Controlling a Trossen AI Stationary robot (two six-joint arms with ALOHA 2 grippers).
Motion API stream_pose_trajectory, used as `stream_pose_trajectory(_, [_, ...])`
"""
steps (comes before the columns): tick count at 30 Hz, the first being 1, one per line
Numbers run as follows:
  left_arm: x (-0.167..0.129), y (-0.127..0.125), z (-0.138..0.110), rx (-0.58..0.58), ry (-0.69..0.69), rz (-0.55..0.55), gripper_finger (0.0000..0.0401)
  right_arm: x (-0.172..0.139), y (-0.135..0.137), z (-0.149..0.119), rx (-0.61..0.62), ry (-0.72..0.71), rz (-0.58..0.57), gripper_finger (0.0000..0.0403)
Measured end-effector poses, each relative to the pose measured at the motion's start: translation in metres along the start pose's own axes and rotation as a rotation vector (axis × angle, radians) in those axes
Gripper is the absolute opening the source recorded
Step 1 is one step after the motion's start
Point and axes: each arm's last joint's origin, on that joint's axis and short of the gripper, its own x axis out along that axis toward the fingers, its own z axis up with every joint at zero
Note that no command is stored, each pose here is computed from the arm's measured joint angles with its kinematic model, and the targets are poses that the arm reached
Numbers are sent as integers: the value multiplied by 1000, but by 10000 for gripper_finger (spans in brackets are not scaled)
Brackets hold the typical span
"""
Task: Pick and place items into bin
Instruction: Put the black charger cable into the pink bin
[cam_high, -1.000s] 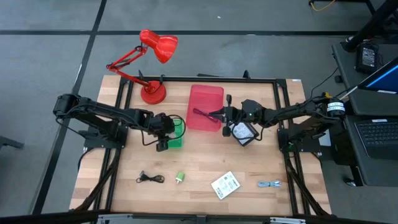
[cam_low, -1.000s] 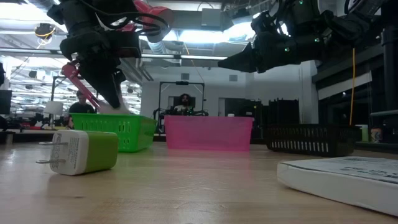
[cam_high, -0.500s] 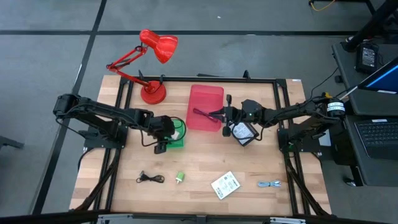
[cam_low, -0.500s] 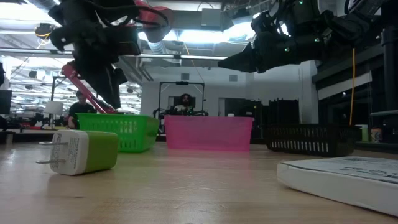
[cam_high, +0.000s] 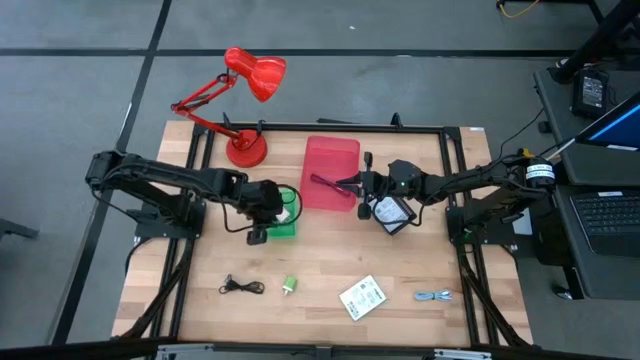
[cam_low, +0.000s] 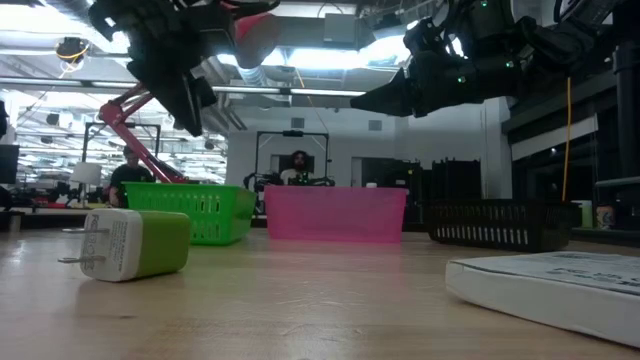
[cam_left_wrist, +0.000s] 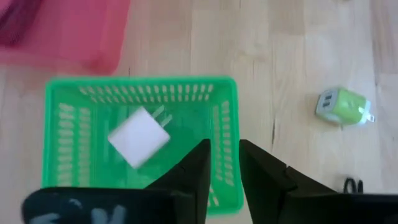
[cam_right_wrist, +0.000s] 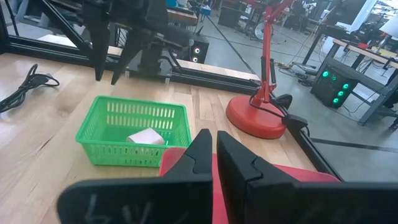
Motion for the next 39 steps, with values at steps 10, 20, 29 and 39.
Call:
stream_pose_trajectory(10, [0, -30, -17, 6, 136, -39, 19, 0, 0, 0, 0, 2, 0, 7])
stream_pose_trajectory(20, [0, -64, -28, -72, 145, -34, 2, 0, 0, 0, 0, 2, 0, 7])
stream_pose_trajectory(29, [-2, -87, -38, -180, 134, -23, 1, 0, 0, 0, 0, 2, 0, 7])
stream_pose_trajectory(39, [-1, -114, -32, -225, 88, -82, 2, 0, 0, 1, 0, -14, -4, 7])
